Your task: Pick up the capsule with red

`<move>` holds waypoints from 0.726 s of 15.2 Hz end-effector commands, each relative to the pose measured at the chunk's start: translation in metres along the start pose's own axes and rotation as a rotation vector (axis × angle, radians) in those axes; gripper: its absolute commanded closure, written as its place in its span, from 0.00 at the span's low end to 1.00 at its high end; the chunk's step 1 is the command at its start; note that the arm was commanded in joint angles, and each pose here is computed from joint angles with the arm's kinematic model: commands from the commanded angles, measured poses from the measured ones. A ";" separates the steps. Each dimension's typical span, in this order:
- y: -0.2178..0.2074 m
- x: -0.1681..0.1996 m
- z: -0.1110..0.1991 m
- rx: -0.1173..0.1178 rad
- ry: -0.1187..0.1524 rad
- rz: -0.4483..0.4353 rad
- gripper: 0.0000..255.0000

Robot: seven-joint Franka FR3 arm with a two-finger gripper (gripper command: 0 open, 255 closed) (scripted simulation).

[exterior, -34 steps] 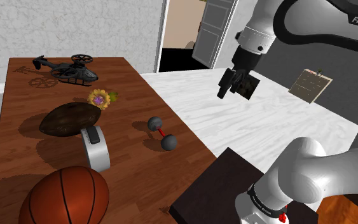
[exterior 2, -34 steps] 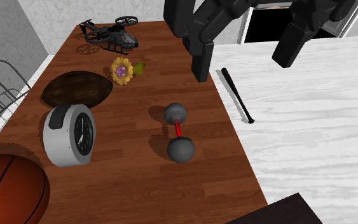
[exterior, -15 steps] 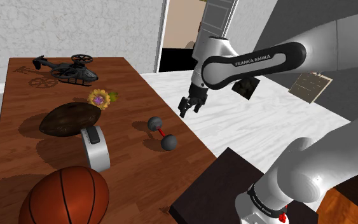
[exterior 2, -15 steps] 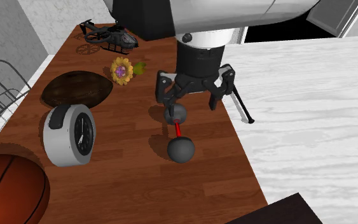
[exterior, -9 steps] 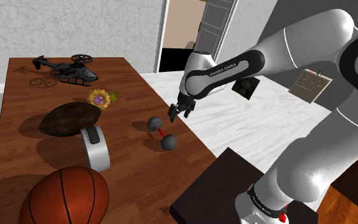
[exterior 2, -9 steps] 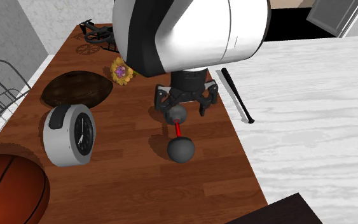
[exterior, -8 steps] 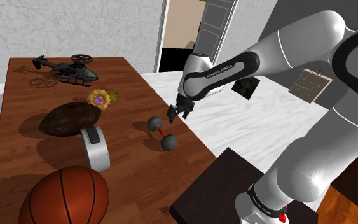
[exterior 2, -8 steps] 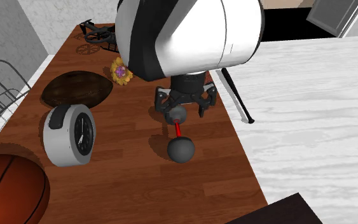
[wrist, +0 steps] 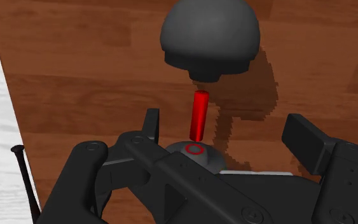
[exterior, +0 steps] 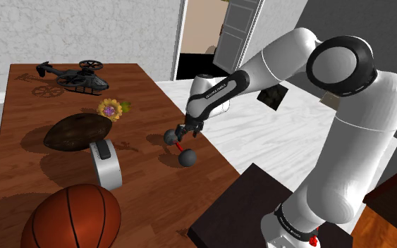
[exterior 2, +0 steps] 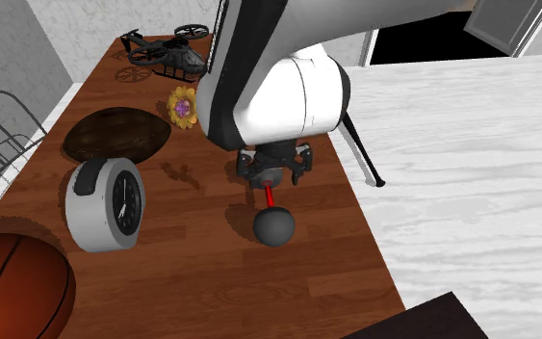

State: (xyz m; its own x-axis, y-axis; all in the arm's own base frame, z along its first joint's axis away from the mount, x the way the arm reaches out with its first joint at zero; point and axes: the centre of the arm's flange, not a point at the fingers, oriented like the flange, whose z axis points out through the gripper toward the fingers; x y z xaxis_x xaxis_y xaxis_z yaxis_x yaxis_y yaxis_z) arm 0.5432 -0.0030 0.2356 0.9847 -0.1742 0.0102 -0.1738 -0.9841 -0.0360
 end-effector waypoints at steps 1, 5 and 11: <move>-0.001 0.016 0.027 0.000 -0.002 0.010 0.00; 0.000 0.043 0.068 0.000 -0.006 0.027 0.00; 0.001 0.043 0.100 0.000 -0.006 0.027 0.00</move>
State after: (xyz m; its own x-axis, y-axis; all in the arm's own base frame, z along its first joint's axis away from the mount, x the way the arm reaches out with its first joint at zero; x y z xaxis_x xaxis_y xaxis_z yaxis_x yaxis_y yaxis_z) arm 0.5869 -0.0072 0.1416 0.9796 -0.2008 0.0027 -0.2005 -0.9790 -0.0367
